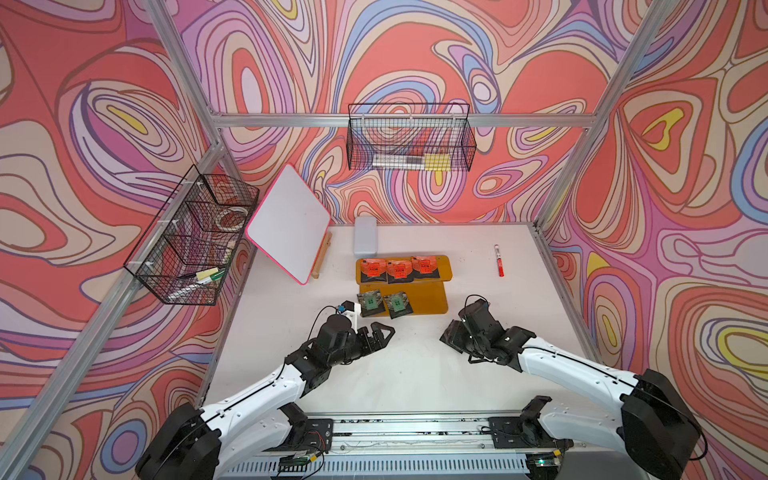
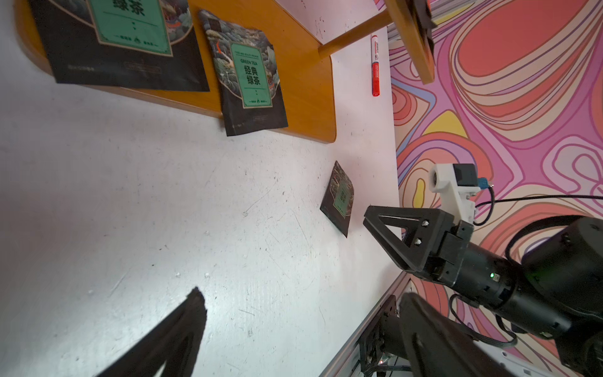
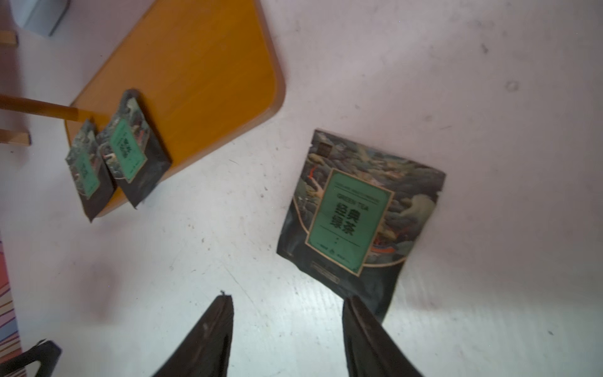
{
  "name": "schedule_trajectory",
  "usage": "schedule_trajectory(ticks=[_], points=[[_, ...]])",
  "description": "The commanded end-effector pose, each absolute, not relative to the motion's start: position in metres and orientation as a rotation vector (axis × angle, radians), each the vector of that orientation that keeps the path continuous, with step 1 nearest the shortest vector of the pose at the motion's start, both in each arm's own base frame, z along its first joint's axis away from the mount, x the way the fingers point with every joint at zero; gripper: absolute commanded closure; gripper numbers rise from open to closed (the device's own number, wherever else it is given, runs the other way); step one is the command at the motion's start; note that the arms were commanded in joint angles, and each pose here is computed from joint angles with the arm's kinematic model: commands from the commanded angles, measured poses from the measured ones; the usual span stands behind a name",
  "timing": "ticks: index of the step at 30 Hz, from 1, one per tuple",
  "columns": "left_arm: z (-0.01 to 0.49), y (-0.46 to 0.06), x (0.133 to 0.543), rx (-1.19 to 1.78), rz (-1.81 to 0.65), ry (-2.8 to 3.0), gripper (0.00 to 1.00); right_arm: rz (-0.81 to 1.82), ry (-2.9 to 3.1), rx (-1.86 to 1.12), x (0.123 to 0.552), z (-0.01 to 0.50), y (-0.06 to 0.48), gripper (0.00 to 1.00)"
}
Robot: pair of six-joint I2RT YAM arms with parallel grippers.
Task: Place the tea bags on the shelf by color
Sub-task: Place the tea bag on the shelf, then move the tea bag to the center of the board.
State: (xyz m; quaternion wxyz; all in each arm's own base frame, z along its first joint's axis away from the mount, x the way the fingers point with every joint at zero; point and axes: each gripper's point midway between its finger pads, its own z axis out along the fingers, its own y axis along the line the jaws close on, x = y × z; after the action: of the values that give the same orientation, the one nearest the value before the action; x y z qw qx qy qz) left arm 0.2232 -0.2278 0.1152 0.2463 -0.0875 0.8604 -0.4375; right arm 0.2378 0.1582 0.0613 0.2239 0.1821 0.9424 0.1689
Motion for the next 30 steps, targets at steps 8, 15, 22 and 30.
schedule_trajectory(ticks=[8, 15, 22, 30], points=[[0.129, -0.242, 0.225, -0.186, -1.237, 2.305, 0.04, 0.267, 2.606, 0.531, 0.238, 0.046, 0.117, 0.41], [0.128, -0.242, 0.223, -0.184, -1.237, 2.31, 0.04, 0.377, 2.621, 0.554, 0.25, 0.039, 0.114, 0.42], [0.128, -0.242, 0.222, -0.186, -1.234, 2.315, 0.04, 0.499, 2.62, 0.57, 0.262, 0.034, 0.12, 0.44], [0.128, -0.24, 0.221, -0.188, -1.229, 2.314, 0.04, 0.558, 2.642, 0.547, 0.269, 0.025, 0.124, 0.44]])
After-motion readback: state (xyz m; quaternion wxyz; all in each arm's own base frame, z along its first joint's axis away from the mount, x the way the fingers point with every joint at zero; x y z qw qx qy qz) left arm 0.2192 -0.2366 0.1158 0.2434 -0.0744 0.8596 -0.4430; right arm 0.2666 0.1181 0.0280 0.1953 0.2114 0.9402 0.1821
